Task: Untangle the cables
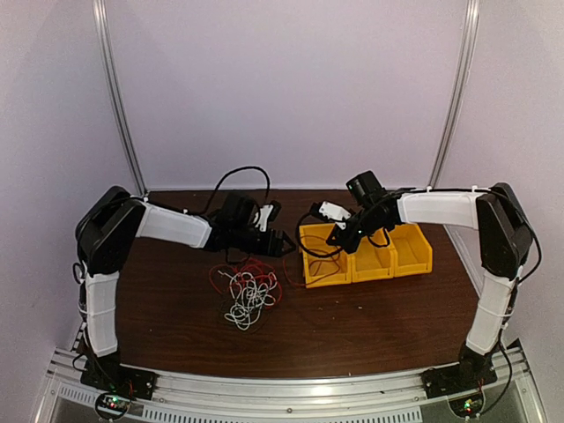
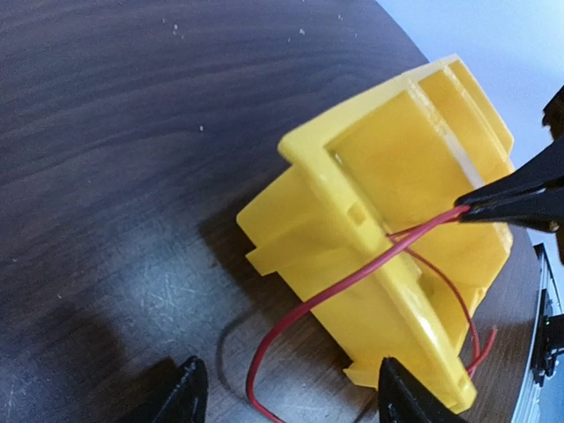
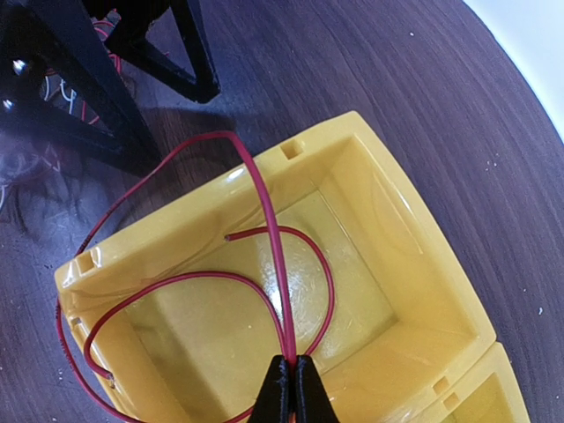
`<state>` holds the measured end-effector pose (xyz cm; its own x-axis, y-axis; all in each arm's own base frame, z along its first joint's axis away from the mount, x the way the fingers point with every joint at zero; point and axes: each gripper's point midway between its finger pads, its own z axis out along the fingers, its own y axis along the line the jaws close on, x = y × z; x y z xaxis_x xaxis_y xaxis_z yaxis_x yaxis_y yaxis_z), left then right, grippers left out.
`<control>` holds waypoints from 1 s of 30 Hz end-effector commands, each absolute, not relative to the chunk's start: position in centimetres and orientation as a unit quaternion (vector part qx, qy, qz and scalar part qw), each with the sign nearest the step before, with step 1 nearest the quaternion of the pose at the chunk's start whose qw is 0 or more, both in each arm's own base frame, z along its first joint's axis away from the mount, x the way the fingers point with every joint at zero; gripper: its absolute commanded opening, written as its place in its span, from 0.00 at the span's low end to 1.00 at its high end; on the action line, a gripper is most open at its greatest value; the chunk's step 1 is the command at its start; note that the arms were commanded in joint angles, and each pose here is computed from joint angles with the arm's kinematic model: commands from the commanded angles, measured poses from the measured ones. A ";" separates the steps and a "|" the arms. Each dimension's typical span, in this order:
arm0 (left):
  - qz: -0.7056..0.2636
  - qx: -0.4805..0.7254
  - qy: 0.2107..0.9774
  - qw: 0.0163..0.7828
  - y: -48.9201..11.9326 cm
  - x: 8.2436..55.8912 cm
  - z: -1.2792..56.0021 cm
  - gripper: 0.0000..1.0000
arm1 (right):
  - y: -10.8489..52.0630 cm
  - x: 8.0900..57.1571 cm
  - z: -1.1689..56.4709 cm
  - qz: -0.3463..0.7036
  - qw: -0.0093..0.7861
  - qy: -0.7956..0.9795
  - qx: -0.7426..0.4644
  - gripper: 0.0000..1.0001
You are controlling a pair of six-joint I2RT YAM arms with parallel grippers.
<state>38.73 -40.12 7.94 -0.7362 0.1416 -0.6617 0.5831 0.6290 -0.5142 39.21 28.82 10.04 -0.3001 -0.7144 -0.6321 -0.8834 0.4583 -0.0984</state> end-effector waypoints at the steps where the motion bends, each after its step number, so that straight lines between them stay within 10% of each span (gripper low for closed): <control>1: -0.368 0.231 0.862 0.260 -40.2 38.3 5.4 0.65 | 28.6 39.7 10.7 0.123 0.326 0.796 -0.494 0.00; 17: -0.384 0.250 0.845 0.276 -41.2 39.0 5.5 0.01 | 29.1 39.6 10.5 0.138 0.322 0.797 -0.492 0.00; 30: -0.488 0.240 0.756 0.365 -42.4 37.8 17.6 0.00 | 30.0 39.5 11.0 0.154 0.303 0.807 -0.482 0.00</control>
